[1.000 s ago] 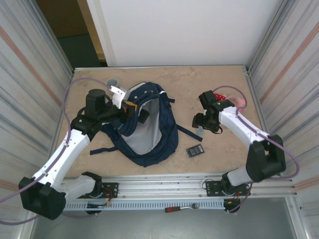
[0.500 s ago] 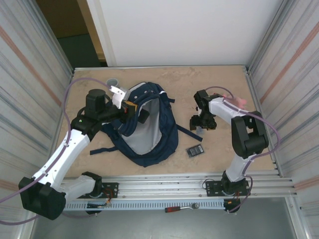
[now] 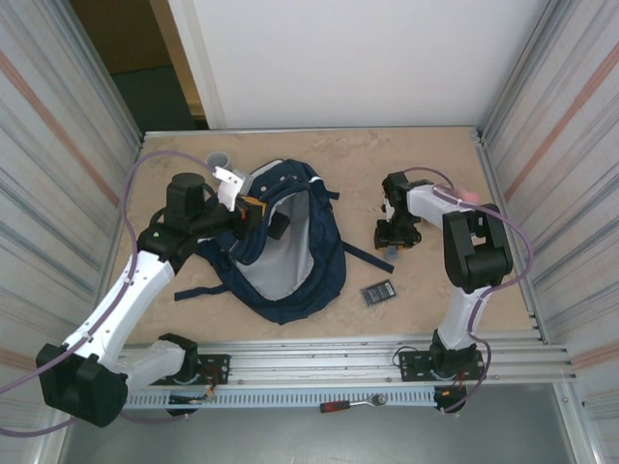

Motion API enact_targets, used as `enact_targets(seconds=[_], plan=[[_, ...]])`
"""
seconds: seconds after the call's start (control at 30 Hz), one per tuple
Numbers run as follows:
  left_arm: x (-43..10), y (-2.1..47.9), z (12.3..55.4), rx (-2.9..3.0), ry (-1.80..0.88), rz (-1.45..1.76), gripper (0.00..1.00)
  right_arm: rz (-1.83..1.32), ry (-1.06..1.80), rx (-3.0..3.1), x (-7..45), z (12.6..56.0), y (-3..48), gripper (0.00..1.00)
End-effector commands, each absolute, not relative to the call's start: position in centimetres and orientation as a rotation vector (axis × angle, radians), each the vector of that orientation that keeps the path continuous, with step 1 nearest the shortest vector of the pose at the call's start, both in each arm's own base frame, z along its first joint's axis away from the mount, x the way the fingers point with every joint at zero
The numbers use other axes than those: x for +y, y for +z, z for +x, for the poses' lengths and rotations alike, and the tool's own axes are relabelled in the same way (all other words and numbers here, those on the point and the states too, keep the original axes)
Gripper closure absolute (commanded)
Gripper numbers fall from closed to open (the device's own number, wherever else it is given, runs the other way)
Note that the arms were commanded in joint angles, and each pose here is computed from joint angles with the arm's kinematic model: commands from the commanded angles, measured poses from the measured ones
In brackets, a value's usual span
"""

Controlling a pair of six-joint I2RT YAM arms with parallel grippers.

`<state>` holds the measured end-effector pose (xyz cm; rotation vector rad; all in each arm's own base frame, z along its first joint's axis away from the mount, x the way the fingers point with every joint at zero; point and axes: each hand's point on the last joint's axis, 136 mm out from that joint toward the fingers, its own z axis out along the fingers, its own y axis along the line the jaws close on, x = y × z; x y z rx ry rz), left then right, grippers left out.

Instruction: Pack books, pencil case, and school supplies into a backpack

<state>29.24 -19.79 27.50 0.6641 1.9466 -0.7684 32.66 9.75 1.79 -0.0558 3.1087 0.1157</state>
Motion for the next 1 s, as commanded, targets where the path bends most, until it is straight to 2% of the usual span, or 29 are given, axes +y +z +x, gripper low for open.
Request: enact_targets(seconds=[0.0,0.17,0.3,0.47,0.77,0.97], plan=[[-19.9,31.1,28.8,1.804,-0.769,0.694,1.0,-0.06,0.161,3.065,10.0,32.0,3.4,0.57],[-19.9,31.4,28.8,1.797,-0.774,0.699,1.0,0.062,0.365,2.889,11.9,31.8,10.2,0.59],[-20.0,31.7,28.7,1.791,-0.782,0.694,1.0,0.108,0.646,2.694,16.4,30.6,15.8,0.58],[-20.2,32.1,28.8,1.779,-0.796,0.689,1.0,0.174,0.96,2.532,23.1,28.1,19.0,0.57],[-20.5,32.7,29.1,1.75,-0.831,0.67,1.0,0.138,1.225,2.553,35.2,25.5,17.2,0.56],[-20.7,33.1,29.0,1.736,-0.847,0.674,1.0,0.267,1.286,2.568,39.7,26.3,14.1,0.55]])
